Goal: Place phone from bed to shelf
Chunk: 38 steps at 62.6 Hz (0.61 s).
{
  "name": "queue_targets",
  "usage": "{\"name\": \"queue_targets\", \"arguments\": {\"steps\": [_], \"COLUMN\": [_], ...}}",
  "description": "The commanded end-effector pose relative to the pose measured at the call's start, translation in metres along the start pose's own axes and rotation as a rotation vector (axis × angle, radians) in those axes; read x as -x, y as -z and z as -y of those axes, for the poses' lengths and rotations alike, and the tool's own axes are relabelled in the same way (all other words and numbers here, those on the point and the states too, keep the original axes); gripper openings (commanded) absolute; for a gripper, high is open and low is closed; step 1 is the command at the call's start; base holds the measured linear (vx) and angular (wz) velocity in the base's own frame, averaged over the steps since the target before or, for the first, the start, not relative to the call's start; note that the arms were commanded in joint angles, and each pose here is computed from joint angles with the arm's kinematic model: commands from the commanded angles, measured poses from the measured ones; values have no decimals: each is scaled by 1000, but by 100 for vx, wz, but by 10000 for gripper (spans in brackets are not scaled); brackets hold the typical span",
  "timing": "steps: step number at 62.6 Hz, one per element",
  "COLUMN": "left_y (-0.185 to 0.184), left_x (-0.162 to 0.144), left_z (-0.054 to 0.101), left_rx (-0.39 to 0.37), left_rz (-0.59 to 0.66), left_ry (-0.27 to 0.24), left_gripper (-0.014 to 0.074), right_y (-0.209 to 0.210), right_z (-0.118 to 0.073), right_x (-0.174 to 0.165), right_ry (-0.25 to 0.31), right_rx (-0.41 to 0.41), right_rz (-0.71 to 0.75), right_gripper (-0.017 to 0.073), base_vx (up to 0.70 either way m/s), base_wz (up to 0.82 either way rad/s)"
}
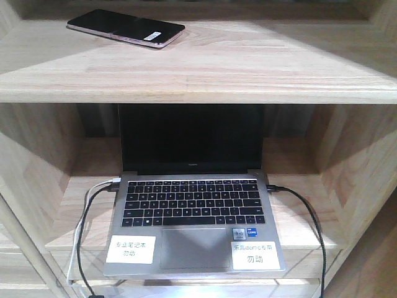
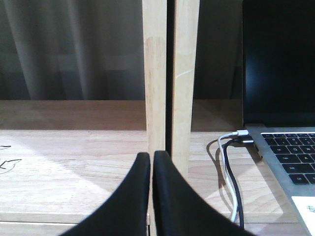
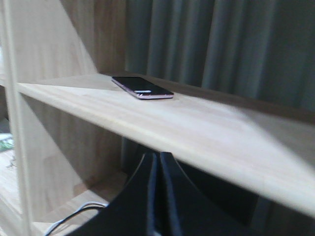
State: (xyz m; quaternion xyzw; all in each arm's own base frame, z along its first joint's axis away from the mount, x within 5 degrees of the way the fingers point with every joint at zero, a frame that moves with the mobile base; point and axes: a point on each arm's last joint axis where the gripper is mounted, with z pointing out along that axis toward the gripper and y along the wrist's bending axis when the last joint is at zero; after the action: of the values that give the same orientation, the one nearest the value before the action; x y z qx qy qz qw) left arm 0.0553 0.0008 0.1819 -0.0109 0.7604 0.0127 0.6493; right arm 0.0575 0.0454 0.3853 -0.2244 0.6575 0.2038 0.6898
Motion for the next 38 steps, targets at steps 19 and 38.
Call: {"name": "queue_targets", "arguments": {"steps": [19,38], "left_y": [1,1], "left_x": [6,6], "left_z": [-1,-1], "left_rx": [10,10], "left_rz": [77,77], "left_ry": [10,10], "left_gripper": [1,1], "right_y": [25,25], "right_z": [-4,-4], "right_x": [-34,-34], "right_ry": [-51,-51], "right_rx": [-32,-30], "right_rz": [70,69], "right_gripper": [-3,-4], "base_vx": [0,0], "base_wz": [0,0]}}
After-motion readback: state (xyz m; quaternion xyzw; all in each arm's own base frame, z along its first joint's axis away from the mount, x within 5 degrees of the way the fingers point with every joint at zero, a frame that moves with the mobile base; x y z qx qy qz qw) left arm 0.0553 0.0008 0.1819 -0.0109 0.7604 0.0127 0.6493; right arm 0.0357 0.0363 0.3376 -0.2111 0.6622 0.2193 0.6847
